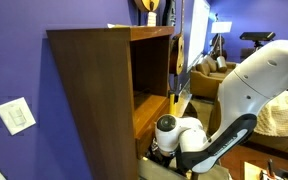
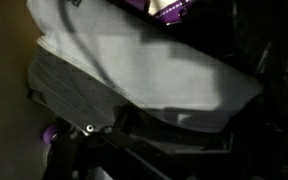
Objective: Open the drawer and take the book out
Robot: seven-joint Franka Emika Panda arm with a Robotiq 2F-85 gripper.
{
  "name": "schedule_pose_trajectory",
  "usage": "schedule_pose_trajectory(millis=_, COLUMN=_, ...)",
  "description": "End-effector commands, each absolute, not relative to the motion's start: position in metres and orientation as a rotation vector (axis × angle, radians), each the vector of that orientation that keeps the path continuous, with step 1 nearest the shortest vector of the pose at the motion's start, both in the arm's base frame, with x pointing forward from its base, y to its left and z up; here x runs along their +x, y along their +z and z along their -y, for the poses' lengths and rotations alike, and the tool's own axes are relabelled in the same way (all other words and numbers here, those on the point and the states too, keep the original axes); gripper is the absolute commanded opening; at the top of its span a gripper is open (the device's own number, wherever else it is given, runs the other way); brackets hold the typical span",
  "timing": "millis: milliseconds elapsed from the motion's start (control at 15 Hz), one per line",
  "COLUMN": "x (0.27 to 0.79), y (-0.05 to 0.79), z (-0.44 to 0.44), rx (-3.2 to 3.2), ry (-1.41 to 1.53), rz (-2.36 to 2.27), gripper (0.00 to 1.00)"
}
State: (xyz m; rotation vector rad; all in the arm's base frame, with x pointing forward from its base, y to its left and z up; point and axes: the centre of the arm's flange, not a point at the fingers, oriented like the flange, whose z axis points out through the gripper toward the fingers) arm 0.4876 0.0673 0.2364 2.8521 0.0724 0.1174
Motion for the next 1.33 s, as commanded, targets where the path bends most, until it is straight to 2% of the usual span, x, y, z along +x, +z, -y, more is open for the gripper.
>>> schedule_pose_trajectory(millis=0, x=0.488, y=0.210, z=-0.060, rx=2.794, ry=0.093, rz=-0.075, gripper=1.00)
schedule_pose_trajectory(millis=200, x=0.488, y=0.205, z=-0.060, rx=2.775, ry=0.073, rz=-0.089, gripper=0.97)
schedule_pose_trajectory(millis=267, x=0.488, y=0.204, z=-0.061, rx=2.773, ry=0.067, rz=-0.092, gripper=0.73)
schedule_pose_trajectory(millis=400, x=0.488, y=0.204, z=-0.060, rx=2.768, ry=0.059, rz=-0.095, gripper=0.72)
schedule_pose_trajectory(millis=600, x=0.489, y=0.212, z=-0.058, rx=2.772, ry=0.059, rz=-0.075, gripper=0.52)
schedule_pose_trajectory(millis=733, x=0.489, y=0.221, z=-0.054, rx=2.768, ry=0.050, rz=-0.059, gripper=0.47)
schedule_pose_trajectory(millis=1133, x=0.484, y=0.244, z=-0.045, rx=2.745, ry=-0.009, rz=0.009, gripper=0.06)
schedule_pose_trajectory(millis=1200, x=0.483, y=0.251, z=-0.042, rx=2.744, ry=-0.005, rz=0.033, gripper=0.04)
schedule_pose_trajectory(millis=1267, x=0.483, y=0.256, z=-0.040, rx=2.743, ry=-0.001, rz=0.045, gripper=0.06)
